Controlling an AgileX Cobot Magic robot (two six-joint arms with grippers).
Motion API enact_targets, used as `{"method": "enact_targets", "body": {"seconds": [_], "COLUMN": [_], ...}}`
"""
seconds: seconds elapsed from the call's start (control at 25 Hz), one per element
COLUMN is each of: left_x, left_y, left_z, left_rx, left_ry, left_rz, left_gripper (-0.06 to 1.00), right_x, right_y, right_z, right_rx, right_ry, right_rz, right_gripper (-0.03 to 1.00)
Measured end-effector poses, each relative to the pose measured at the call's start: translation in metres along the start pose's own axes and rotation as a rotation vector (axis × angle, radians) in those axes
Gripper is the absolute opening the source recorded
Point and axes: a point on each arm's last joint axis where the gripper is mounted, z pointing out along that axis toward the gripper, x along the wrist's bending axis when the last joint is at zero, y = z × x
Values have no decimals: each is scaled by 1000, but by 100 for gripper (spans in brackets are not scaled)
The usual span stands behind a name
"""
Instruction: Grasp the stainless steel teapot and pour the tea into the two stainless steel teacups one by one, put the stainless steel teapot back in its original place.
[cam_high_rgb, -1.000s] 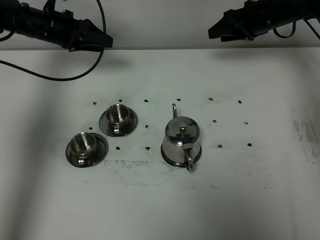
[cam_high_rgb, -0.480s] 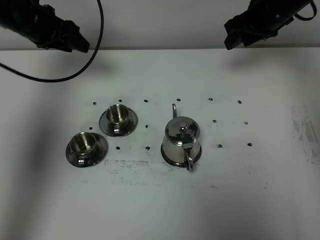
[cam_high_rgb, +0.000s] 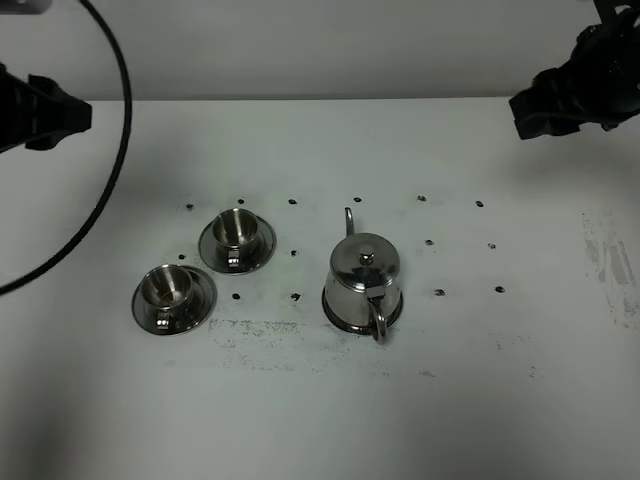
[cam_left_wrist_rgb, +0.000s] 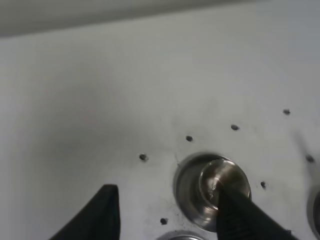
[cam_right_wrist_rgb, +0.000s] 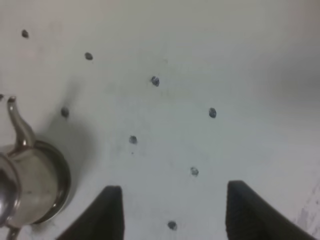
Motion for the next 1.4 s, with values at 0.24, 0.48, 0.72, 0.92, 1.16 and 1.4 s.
{"method": "enact_targets", "body": {"seconds": [0.24,0.48,0.72,0.92,1.16,1.4], "left_x": [-28,-42,-51,-64,-74,-73], "left_y": [-43,-86,-119,-143,-175,-213], "left_z": [-70,-118,-156,-182,-197,-182], "left_rx": [-111,-109,12,33,25,22], "left_ry": [29,115,188,182,173,174], "left_rz": [35,45,49,35,8,-40], "left_gripper": [43,43,43,43,43,43], "right_x": [12,20,30,44,50,51], "right_y": [-43,-80,-96,-111,-120,-121], "right_z": [-29,-42,-60,-64,-58,-58], "right_rx": [-78,-91,-130,-128,-79,-63], "right_ry": [-30,-37,-34,-8,13,12], "right_rz": [32,46,45,9,-9,-18], "right_gripper": [45,45,44,44,44,44]}}
